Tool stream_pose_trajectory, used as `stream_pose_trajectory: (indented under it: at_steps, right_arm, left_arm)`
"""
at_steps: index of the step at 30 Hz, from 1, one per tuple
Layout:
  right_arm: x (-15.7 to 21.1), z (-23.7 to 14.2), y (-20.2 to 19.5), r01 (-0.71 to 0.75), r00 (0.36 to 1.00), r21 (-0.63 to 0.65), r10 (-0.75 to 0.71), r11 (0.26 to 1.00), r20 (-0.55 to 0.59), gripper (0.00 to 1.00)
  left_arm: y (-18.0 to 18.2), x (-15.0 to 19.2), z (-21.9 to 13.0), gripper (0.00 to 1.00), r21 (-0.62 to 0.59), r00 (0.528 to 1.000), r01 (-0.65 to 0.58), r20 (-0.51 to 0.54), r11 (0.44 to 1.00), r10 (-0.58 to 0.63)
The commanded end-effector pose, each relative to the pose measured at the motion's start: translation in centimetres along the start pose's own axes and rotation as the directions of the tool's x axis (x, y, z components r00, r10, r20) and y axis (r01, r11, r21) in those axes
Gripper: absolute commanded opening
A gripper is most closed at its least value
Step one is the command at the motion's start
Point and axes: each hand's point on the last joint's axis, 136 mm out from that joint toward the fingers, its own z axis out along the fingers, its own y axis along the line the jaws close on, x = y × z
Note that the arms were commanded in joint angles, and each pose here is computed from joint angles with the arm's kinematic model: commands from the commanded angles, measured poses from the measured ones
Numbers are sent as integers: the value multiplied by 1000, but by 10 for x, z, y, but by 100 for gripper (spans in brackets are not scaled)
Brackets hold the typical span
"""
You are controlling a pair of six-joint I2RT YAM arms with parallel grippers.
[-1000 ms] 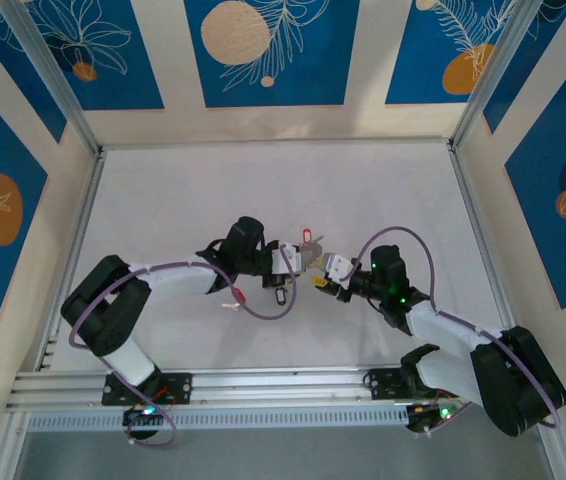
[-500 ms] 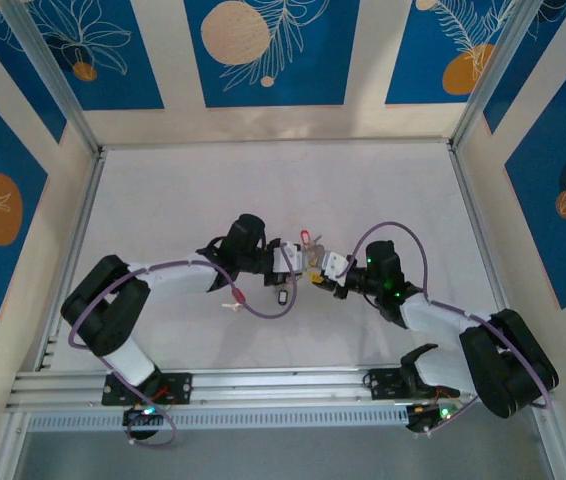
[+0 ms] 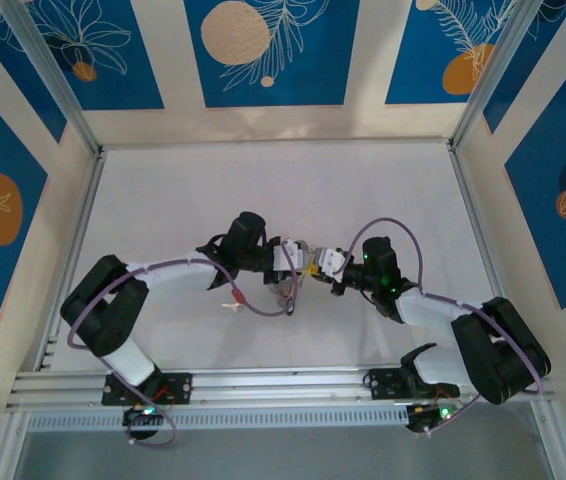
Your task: Put the keys on the keyring
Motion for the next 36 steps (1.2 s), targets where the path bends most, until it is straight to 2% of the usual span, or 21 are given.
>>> stream_pose_trajectory:
  at_steps: [1, 2, 8, 16, 25, 36]
  right_arm:
    - [-21, -3, -2, 80, 993, -2, -80, 997, 93, 0]
    - [-26, -5, 0, 99, 989, -10, -97, 995, 115, 0]
    - [-51, -16, 2, 179, 960, -27, -169, 983, 222, 0]
    - [-77, -25, 0, 219, 928, -68, -187, 973, 322, 0]
    - [-86, -22, 1, 231, 919, -107, -181, 967, 351, 0]
    - [-88, -14, 3, 236, 924, -129, -180, 963, 338, 0]
  left_arm:
    - [6, -28, -21, 20, -23, 996, -78, 29, 997, 79]
    - [3, -27, -27, 23, -19, 996, -91, 20, 996, 91]
    - [-5, -26, -54, 26, -45, 990, -139, -8, 989, 139]
    - [3, -33, -61, 27, -84, 987, -161, -4, 983, 161]
    - [3, -41, -57, 26, -77, 988, -139, 53, 987, 143]
    - [-6, -41, -52, 15, -37, 986, -141, 80, 989, 143]
